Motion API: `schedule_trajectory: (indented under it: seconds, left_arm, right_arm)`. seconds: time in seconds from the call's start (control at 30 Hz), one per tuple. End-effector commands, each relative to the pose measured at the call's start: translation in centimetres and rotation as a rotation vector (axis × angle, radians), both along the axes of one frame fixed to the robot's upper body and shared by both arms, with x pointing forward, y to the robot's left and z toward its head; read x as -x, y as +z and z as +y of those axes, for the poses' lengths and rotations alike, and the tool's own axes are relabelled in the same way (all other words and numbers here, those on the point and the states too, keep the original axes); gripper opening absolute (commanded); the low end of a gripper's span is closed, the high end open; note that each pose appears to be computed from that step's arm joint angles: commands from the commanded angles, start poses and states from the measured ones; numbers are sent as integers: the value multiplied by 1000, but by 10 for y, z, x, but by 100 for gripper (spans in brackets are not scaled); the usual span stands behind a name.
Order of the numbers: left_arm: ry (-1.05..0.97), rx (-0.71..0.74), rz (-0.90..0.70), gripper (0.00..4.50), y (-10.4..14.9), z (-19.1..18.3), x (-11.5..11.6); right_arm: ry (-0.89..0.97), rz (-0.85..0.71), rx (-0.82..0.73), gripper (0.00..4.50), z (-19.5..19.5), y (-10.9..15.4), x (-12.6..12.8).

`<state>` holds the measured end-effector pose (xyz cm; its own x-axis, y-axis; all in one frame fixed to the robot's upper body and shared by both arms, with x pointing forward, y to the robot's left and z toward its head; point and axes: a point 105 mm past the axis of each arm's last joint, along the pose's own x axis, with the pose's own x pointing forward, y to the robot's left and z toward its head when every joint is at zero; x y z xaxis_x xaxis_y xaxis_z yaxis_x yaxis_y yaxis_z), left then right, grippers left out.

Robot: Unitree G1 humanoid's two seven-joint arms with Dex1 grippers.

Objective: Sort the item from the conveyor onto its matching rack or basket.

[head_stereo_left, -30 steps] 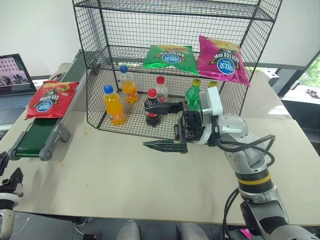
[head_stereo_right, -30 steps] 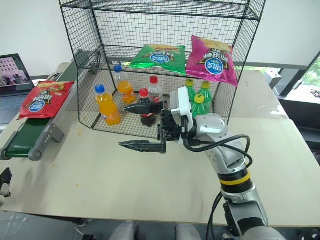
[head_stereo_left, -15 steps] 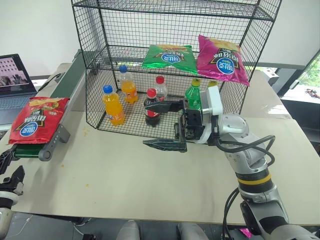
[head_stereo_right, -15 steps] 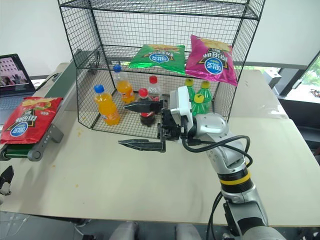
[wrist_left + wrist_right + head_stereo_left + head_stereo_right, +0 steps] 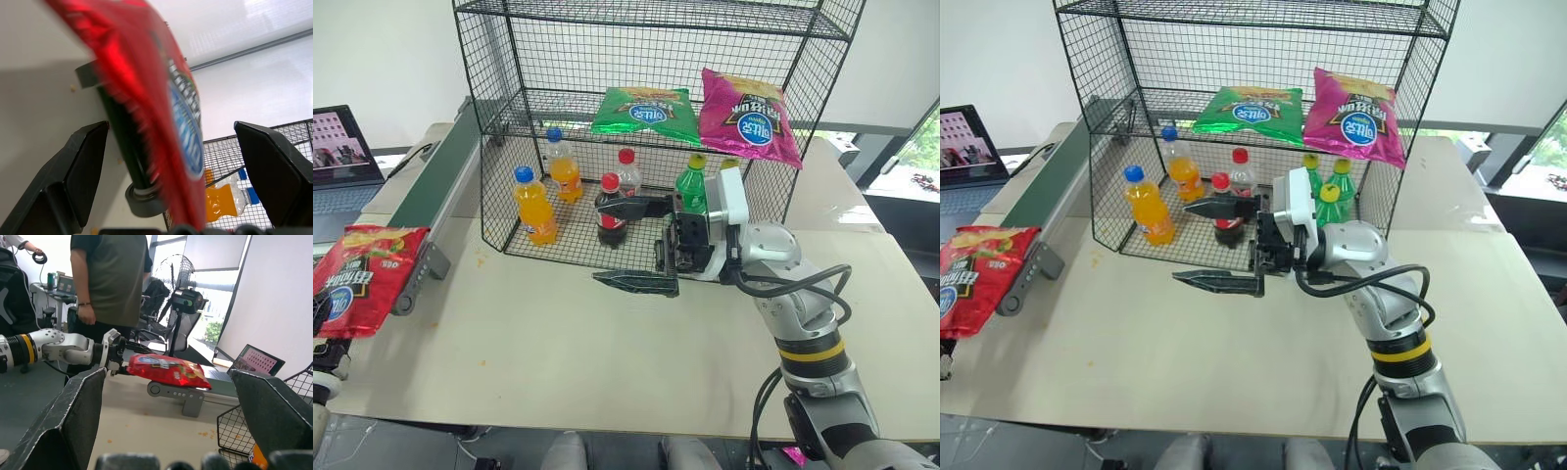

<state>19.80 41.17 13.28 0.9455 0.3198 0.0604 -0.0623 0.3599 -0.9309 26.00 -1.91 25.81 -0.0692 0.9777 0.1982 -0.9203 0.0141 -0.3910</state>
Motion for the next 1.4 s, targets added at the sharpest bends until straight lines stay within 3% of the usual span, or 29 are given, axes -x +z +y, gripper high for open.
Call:
schedule_trajectory:
  seconds: [0.03,0.37,0.47,0.77,0.97,1.07,1.2,1.27,1.4]
  left_arm:
    - [23,-39,-32,385,13,8,6]
    - [-2,-77,-53,4,30,0,7]
    - [-100,-143,-90,4,56,-25,-4]
    - [-579,-368,-411,4,164,-162,-52]
    - [-814,-308,-599,4,219,-227,-84]
    - [-892,-226,-610,4,231,-240,-107]
    - [-834,-72,-562,4,228,-231,-151]
    - [-814,-11,-479,4,206,-227,-171]
    - [-818,19,-414,4,185,-227,-180]
  right_arm:
    - [3,-57,-18,450,0,10,5]
    - [-15,-45,-22,450,-1,8,3]
    - [-59,-36,-35,450,-4,9,-2]
    - [-335,19,-151,450,-23,12,-15]
    - [-507,-20,-263,450,-30,27,-13]
    - [-586,-60,-317,450,-35,36,-13]
    - [-653,-83,-335,450,-39,40,-11]
    - [-698,-87,-341,450,-44,39,-9]
    - [-746,-85,-341,450,-50,37,-6]
